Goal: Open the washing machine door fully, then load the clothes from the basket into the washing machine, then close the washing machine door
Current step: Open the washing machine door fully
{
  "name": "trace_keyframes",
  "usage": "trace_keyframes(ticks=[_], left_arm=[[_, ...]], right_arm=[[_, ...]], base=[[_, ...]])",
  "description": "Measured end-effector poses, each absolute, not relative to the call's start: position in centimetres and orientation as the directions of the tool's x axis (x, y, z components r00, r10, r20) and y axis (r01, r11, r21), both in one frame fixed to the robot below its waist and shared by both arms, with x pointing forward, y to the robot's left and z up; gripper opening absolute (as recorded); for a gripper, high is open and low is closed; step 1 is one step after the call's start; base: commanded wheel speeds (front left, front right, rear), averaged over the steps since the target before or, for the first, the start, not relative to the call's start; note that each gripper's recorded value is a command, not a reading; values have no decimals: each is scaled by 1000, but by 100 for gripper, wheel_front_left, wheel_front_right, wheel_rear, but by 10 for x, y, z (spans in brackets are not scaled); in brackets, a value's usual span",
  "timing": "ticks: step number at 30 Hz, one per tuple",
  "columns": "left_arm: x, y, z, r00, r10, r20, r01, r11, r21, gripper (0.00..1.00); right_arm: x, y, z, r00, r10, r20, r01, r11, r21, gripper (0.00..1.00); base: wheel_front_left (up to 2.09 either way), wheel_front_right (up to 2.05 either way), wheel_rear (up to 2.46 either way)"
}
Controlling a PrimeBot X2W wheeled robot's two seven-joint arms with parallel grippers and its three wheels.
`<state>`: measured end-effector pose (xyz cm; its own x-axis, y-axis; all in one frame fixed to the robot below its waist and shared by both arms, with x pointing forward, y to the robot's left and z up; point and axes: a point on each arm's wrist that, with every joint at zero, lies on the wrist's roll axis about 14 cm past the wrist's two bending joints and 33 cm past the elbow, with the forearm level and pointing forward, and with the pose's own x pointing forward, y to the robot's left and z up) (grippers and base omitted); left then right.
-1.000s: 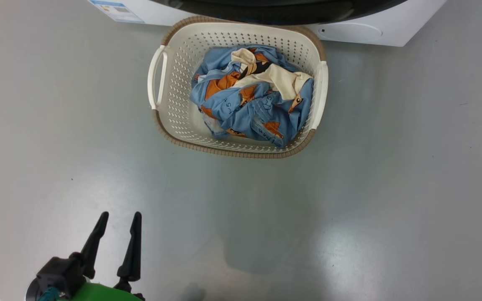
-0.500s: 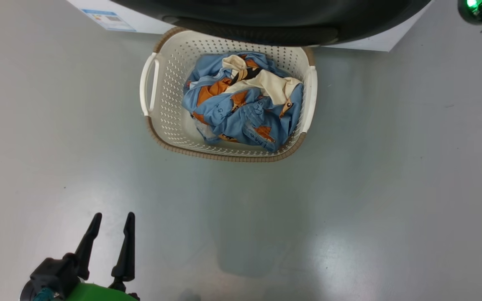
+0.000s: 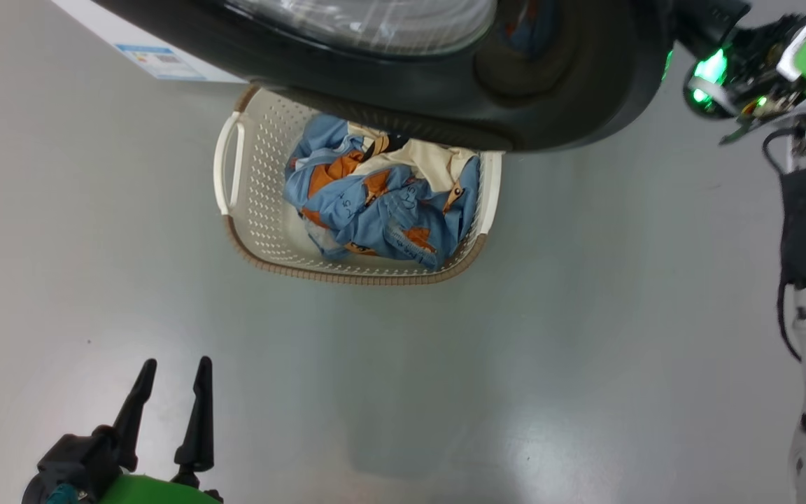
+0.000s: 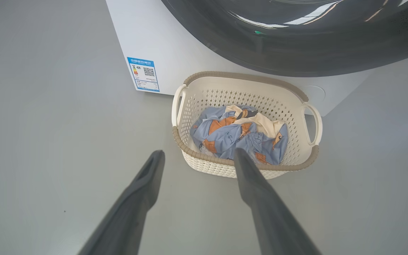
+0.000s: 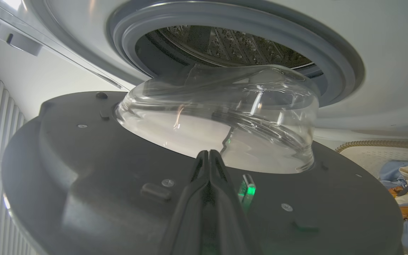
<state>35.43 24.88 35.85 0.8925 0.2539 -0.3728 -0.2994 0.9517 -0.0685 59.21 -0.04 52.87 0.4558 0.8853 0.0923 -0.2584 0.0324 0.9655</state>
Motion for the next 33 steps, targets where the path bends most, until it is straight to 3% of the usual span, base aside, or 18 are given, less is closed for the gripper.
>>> trace_keyframes(ticks=[20,33], left_arm=[[354,237,390,933,219,-285,-262,957,-123,100],[355,230,404,949,199,-245,-239,960,-145,100]], right_arm=[[497,18,531,340,940,32,-220,47,974,0],[461,32,534,306,951,41,-194,20,981,0]], base=[[0,0,0],[0,0,0]])
